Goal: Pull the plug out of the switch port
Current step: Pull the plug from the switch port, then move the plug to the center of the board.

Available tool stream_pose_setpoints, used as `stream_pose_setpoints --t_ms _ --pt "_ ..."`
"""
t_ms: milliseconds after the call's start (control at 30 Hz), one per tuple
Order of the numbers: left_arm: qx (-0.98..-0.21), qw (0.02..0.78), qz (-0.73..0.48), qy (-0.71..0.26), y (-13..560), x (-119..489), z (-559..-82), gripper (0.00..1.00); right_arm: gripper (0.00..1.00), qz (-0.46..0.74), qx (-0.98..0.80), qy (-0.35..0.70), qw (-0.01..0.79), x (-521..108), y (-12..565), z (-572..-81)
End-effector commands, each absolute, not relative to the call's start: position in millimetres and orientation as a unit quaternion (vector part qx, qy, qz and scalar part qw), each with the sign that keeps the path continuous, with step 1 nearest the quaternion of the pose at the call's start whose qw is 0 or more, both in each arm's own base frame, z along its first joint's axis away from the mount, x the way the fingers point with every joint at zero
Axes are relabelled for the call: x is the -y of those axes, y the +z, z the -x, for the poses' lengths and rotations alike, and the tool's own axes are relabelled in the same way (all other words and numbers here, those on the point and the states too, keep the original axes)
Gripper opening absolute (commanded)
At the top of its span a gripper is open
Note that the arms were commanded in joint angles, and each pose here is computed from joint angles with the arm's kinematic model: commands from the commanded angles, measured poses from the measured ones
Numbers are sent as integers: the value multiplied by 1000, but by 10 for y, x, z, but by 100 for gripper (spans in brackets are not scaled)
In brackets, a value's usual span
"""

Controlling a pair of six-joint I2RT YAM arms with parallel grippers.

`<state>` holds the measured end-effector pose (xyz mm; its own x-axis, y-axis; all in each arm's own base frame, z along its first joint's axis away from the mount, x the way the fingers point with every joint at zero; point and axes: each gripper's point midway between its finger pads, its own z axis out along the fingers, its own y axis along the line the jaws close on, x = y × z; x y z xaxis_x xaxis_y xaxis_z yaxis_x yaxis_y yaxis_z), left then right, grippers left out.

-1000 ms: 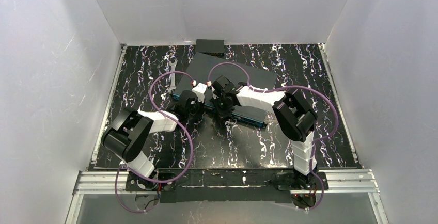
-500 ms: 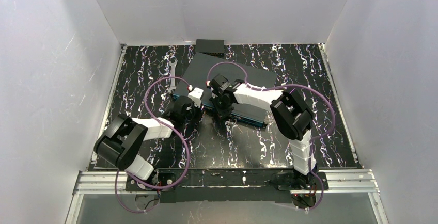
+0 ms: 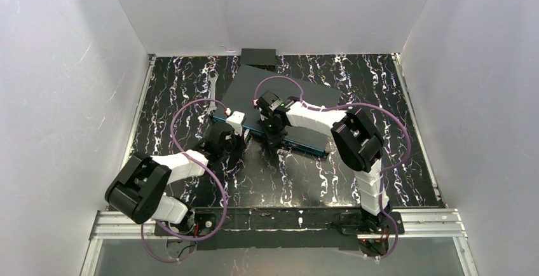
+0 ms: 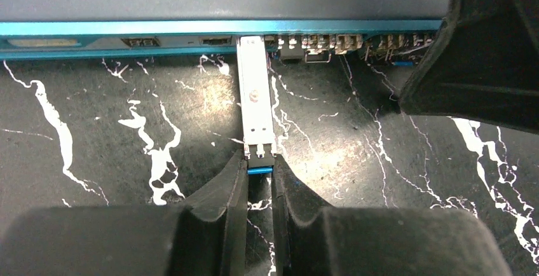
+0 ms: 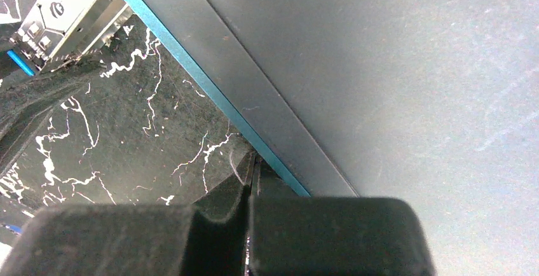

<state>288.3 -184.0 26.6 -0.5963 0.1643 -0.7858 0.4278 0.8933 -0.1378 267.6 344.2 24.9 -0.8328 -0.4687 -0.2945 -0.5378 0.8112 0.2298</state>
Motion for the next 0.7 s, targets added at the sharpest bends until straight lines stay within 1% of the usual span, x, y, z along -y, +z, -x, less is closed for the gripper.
stream_pose_setpoints --t_ms 0,33,67,100,133,167,300,367,467,567,667 --pt "-887 398 -165 -167 246 1831 -2800 0 1 238 -940 124 209 -3431 186 -3316" --pt "-887 391 -173 -172 242 1864 -2794 0 1 238 -940 125 209 -3432 187 -3316" --pt "-891 381 -178 -174 222 1881 -2782 12 1 238 -940 126 210 -3436 195 -3317" --pt "-892 376 -179 -174 221 1892 -2789 26 1 239 -940 127 209 -3440 197 -3315" --pt "-894 374 -180 -172 219 1892 -2794 36 1 239 -939 128 210 -3444 206 -3314" --pt "-894 375 -178 -170 227 1888 -2806 42 1 239 -939 129 210 -3444 209 -3313" --pt "-893 385 -169 -162 275 1854 -2833 60 1 240 -939 131 211 -3444 215 -3308" --pt "-893 386 -167 -161 294 1846 -2829 65 1 241 -938 131 210 -3445 216 -3307" --pt "-895 386 -161 -157 353 1826 -2840 67 1 241 -938 133 209 -3450 215 -3301" --pt "-898 385 -154 -148 425 1802 -2863 66 1 242 -938 134 209 -3452 213 -3297" --pt "-901 380 -151 -142 464 1795 -2884 62 1 242 -938 135 207 -3453 209 -3288"
